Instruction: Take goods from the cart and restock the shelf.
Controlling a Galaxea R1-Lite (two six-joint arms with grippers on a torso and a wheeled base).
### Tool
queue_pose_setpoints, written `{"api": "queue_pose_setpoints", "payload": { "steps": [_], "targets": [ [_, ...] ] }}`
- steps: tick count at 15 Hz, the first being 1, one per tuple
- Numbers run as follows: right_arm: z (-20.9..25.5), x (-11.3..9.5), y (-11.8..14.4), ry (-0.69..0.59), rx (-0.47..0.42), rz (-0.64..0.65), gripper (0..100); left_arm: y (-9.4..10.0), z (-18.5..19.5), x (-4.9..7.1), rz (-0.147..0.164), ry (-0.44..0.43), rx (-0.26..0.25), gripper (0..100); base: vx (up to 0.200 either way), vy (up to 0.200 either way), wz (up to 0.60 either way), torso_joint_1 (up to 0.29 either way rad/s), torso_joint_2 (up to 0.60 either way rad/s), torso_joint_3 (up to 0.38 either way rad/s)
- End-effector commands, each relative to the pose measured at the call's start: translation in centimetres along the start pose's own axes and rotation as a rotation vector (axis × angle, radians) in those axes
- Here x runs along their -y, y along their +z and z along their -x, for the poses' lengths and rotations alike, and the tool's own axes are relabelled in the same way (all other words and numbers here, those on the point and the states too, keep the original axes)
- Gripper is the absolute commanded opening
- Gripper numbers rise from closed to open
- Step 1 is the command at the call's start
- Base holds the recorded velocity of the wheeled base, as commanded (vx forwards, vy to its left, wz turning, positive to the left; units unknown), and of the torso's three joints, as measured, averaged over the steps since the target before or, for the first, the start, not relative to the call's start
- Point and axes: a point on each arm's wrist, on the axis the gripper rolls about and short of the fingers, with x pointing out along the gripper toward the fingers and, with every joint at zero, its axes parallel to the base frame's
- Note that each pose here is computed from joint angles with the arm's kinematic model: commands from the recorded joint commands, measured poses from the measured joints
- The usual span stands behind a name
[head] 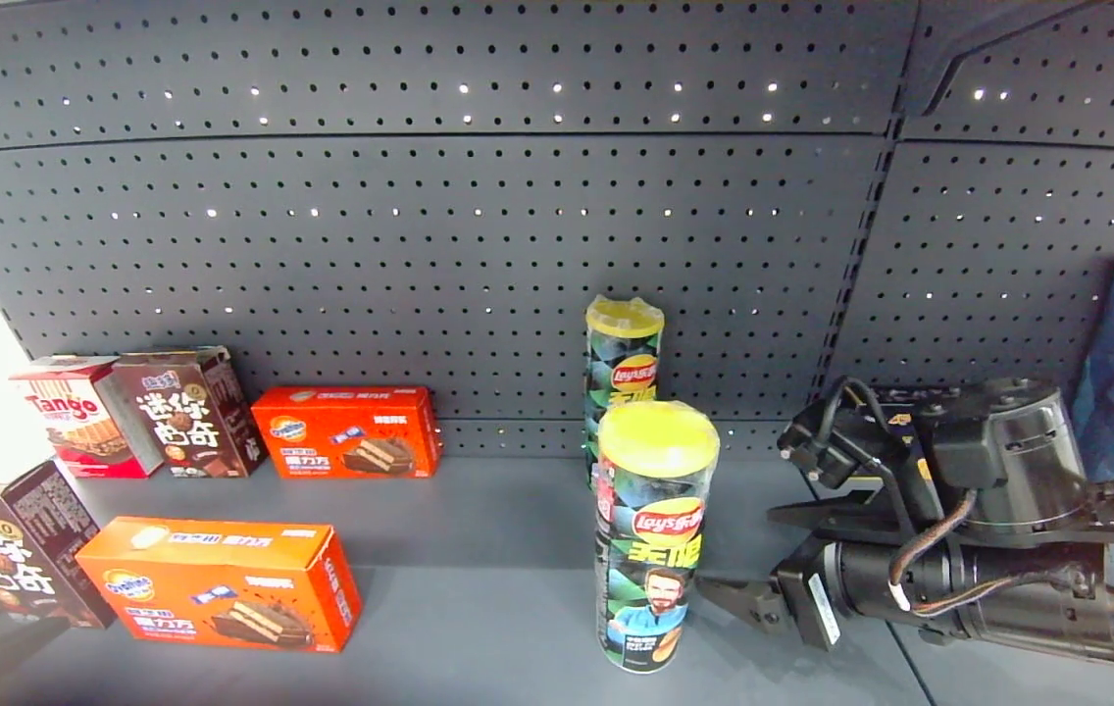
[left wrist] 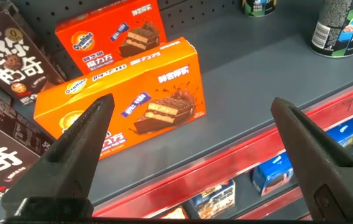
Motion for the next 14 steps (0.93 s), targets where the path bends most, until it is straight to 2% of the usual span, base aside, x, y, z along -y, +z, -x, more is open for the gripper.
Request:
{"api": "queue_pose_setpoints", "payload": {
  "steps": [1,8,10,14],
  "targets": [
    [-0.2,-0.1,-0.1,0.003,-0.008,0.002,100,0.0,0.0,0.0,0.0,0.0,-0.001,100,0.0,0.0,0.0,0.0,0.0,0.0],
    [0.0,-0.3,-0.3,0.006,-0.008,0.006,100,-0.1,0.0,0.0,0.0,0.0,-0.002,100,0.0,0.0,0.0,0.0,0.0,0.0],
    [0.5,0.6,-0.1,-0.043,0.008,-0.011,100,-0.2,0.3,0.1,-0.001,0.002,0.013,100,0.0,0.0,0.0,0.0,0.0,0.0],
    [0.2,1.8,0.1,-0.082,0.008,-0.035,100,-0.6,0.3,0.1,0.0,0.0,0.001,100,0.0,0.0,0.0,0.0,0.0,0.0]
  ]
}}
